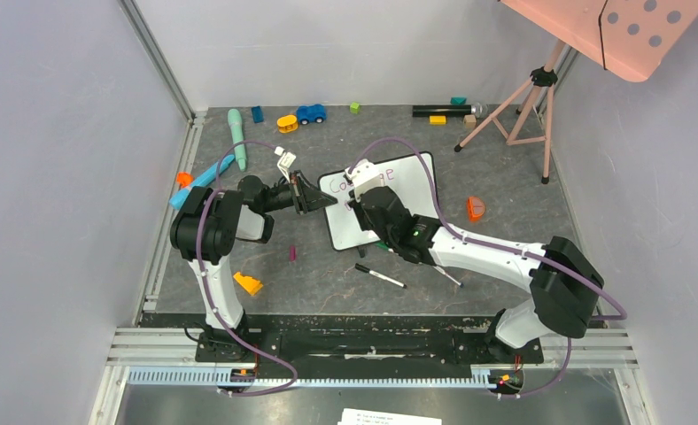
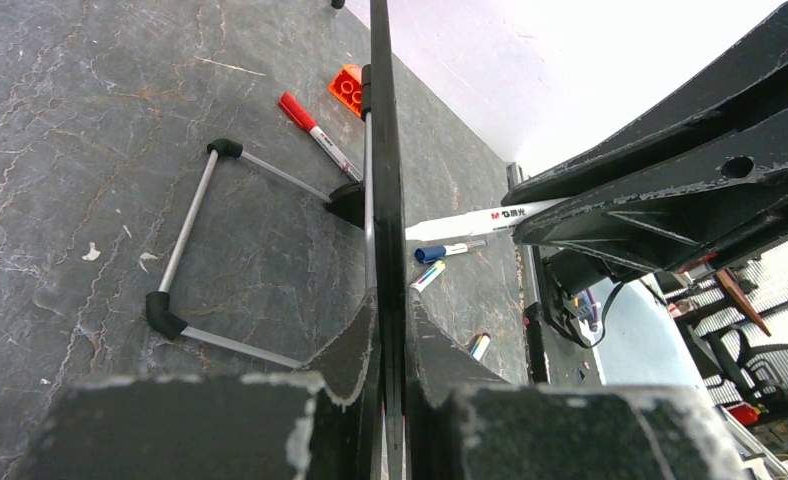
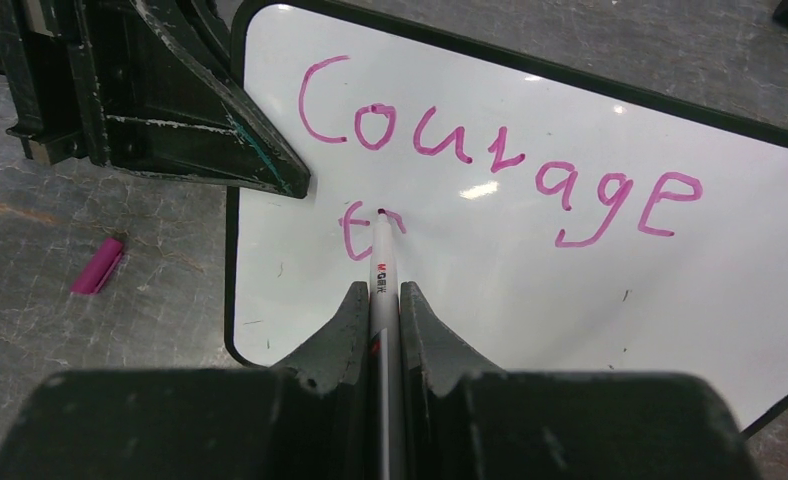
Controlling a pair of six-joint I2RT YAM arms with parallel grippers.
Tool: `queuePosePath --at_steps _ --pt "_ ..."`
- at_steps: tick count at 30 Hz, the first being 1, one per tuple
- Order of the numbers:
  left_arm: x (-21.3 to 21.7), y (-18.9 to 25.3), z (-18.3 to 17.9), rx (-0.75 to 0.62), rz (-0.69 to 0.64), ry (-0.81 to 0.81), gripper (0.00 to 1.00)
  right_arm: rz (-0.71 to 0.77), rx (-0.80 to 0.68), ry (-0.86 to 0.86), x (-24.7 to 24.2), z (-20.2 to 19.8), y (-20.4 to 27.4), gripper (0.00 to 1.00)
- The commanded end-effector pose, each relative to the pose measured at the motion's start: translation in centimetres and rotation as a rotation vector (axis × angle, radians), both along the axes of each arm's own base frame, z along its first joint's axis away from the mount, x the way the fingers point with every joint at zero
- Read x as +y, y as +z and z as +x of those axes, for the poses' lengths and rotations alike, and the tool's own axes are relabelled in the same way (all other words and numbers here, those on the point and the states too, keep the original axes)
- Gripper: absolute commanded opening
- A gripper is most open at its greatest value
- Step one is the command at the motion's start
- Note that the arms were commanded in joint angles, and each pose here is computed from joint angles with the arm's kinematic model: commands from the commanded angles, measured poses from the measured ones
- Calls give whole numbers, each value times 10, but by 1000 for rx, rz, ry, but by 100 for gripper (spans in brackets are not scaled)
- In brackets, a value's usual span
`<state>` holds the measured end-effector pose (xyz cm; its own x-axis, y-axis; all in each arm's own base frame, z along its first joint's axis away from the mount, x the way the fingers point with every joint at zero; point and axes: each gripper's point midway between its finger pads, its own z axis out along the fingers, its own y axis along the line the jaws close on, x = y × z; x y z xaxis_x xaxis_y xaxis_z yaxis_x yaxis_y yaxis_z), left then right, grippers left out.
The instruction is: Write a sentence on the whiteboard
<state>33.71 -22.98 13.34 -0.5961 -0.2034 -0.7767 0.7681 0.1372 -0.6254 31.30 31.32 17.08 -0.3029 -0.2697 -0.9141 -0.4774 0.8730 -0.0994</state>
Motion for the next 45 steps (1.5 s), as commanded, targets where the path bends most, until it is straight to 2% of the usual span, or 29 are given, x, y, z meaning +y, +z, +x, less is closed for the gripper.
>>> queuePosePath --at_steps 1,20,33,45 --pt "-1 21 -3 -136 -12 -18 2 25 -12 24 10 7 11 0" --pt "0 21 -4 -135 -12 -17 2 -2 31 20 -8 -8 -10 0" --pt "0 21 -4 -135 -12 -18 2 -12 0 -35 -20 1 1 0" --pt "-1 21 -3 -135 -12 -17 2 -1 -15 -28 -13 8 11 0"
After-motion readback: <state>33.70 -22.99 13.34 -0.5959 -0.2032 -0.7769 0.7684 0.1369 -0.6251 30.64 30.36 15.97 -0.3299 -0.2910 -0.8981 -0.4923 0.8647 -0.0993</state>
